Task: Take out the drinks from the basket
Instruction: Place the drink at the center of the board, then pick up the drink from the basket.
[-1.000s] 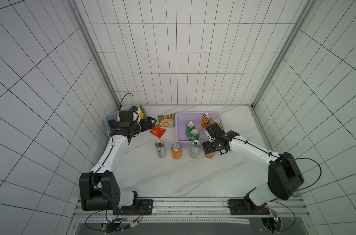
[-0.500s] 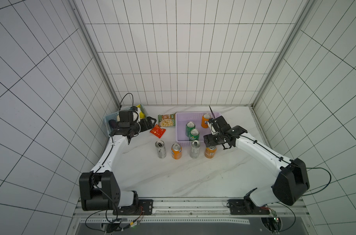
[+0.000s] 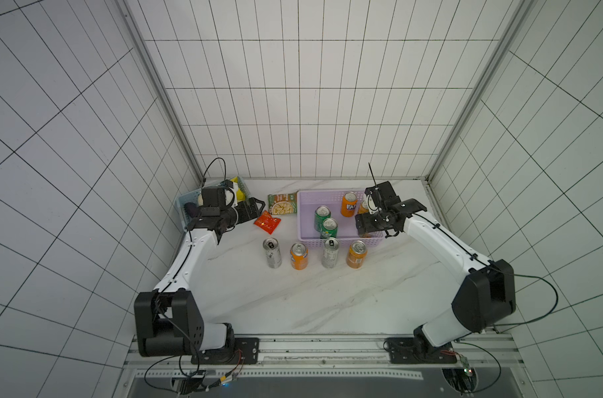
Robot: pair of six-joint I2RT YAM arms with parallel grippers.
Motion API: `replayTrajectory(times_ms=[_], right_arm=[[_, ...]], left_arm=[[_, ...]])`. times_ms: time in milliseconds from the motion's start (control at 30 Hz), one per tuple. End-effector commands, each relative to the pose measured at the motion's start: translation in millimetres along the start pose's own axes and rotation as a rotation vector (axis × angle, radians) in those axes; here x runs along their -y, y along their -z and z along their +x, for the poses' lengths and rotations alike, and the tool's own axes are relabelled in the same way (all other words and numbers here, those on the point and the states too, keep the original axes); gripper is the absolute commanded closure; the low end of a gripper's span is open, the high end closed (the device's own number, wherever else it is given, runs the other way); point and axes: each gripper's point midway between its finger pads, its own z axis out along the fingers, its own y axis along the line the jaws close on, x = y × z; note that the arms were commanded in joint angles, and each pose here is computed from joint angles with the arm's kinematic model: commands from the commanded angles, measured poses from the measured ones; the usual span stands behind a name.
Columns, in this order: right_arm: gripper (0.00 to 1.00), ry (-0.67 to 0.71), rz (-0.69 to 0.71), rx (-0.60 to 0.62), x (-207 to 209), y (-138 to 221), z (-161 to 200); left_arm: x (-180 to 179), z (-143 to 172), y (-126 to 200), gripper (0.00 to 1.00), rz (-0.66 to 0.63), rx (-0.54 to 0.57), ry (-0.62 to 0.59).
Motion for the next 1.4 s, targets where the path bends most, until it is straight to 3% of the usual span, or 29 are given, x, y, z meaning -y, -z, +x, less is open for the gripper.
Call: replayTrajectory(times_ms=[0, 833, 1367], right_arm=[[0.06, 0.0, -0.008, -0.008, 7.6, -6.4, -12.9], [0.16, -0.026, 0.02, -0.13, 26.2, -82.9, -23.5], [0.29, -0.03, 0.033, -0.135, 28.3, -85.9, -21.6]], left_arm=[[3.4, -8.5, 0.7, 0.02, 0.013, 0.013, -0.005], [1.8, -7.5, -1.3, 0.02, 0.013, 0.006, 0.004], [1.6, -8.1, -1.1, 0.02, 0.012, 0.007, 0.001]])
